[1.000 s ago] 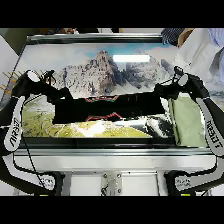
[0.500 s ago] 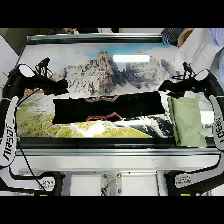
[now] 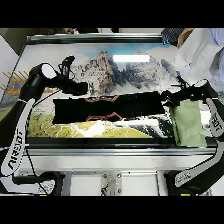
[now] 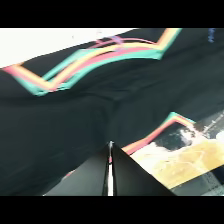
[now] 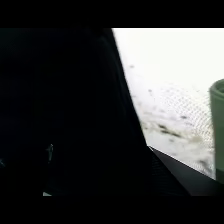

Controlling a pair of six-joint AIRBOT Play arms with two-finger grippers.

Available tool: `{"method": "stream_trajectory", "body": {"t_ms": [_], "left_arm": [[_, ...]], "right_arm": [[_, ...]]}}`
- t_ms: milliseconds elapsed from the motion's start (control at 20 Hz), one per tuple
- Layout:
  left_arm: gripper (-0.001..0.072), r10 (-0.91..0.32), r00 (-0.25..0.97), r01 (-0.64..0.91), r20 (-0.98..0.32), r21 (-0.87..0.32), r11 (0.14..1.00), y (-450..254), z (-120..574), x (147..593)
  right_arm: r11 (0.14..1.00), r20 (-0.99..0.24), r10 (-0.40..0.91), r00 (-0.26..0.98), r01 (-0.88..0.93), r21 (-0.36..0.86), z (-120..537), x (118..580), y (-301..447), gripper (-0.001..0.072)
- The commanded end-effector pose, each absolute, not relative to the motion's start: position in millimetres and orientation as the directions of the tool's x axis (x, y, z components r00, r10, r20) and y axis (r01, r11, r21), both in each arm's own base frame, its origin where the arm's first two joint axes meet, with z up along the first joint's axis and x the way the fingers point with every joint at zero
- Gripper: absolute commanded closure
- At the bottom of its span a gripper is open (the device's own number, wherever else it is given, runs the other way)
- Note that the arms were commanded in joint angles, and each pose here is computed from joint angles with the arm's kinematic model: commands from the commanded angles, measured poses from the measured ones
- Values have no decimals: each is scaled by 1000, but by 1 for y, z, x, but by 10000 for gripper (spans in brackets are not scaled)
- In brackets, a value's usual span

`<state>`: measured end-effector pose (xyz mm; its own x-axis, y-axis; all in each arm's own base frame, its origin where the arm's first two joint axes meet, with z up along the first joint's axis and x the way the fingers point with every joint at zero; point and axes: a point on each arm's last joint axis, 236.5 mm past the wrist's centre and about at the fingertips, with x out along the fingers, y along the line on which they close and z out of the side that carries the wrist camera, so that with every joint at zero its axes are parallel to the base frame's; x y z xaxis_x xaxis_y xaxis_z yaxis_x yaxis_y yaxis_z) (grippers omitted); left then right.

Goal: Fold the clothes and pants, and hang the long-sleeved shirts on hangers.

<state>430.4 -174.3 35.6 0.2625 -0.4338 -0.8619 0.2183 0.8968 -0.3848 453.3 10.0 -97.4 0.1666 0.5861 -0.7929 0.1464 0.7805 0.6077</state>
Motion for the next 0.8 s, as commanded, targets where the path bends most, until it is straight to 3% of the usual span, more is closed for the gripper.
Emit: {"method": "stream_trajectory", "body": {"t_ms": [0, 50, 150, 250, 300, 450, 750], "left_arm": [[692, -449, 265, 268, -853, -383, 884, -199, 37, 427], [692, -451, 262, 272, -853, -383, 883, -201, 37, 426], [692, -453, 259, 280, -853, -382, 881, -205, 37, 424], [692, -454, 259, 280, -852, -384, 880, -207, 35, 425], [692, -454, 251, 285, -855, -383, 879, -210, 31, 424], [692, -452, 215, 293, -866, -384, 876, -223, 11, 423], [693, -482, 162, 308, -861, -420, 854, -283, -57, 423]], "right_arm": [[770, -778, 624, 75, 110, 629, -110, 440, 37, 68], [771, -777, 625, 67, 100, 629, -109, 439, 43, 77], [775, -779, 625, 58, 73, 627, -110, 439, 52, 399], [772, -775, 628, 66, 66, 632, -108, 442, 56, 579], [771, -773, 630, 71, 64, 634, -106, 443, 56, 702], [798, -797, 595, 102, 40, 601, -88, 446, 46, 699], [919, -906, 393, 156, -60, 389, 0, 450, -3, 700]]}}
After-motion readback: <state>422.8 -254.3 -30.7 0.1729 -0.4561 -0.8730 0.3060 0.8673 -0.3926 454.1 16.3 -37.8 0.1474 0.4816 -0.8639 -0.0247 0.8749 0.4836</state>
